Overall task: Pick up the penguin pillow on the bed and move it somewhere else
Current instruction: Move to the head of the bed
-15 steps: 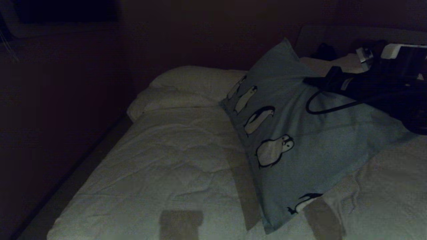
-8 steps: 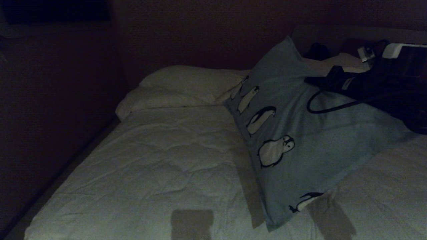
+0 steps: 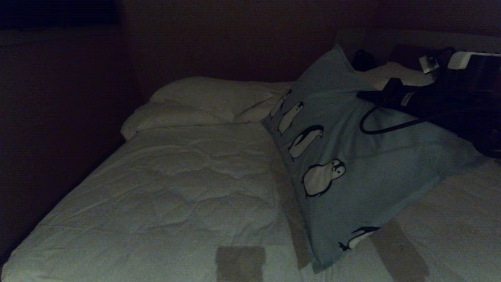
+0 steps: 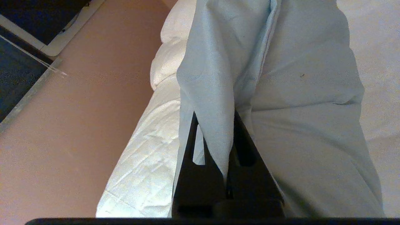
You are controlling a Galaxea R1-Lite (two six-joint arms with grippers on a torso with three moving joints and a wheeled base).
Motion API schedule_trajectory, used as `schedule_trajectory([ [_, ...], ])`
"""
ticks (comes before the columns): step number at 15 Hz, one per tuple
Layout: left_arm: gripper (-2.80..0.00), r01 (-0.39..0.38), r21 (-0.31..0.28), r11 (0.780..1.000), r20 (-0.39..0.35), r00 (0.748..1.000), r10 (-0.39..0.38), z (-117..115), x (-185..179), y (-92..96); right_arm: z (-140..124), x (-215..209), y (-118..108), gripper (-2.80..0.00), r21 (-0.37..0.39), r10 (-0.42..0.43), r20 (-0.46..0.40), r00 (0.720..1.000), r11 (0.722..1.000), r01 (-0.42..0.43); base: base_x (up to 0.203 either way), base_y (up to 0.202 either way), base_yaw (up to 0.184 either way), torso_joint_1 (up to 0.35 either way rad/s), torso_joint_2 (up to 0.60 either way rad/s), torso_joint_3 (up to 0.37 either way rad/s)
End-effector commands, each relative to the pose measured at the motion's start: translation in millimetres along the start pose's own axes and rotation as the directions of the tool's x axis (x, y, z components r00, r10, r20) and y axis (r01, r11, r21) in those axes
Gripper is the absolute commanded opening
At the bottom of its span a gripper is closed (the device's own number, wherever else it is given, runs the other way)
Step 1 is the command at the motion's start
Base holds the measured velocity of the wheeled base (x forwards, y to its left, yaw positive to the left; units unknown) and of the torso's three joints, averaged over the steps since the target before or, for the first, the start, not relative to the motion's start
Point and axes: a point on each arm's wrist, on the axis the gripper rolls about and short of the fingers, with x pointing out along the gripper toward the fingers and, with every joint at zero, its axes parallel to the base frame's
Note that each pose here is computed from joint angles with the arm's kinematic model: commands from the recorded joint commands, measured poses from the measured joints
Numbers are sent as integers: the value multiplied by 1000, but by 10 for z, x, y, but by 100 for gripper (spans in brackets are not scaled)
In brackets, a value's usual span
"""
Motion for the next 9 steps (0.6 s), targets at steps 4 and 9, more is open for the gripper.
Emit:
schedule_trajectory([
  [4, -280, -1, 0, 1000, 0, 1000, 1, 0, 0, 0, 0, 7, -4, -280, 2, 2, 0, 1000, 1000, -2, 0, -194, 1, -1, 2, 6],
  [9, -280, 0, 0, 1000, 0, 1000, 0, 0, 0, 0, 0, 7, -4, -280, 3, 2, 0, 1000, 1000, -2, 0, -197, 1, 3, 2, 2],
])
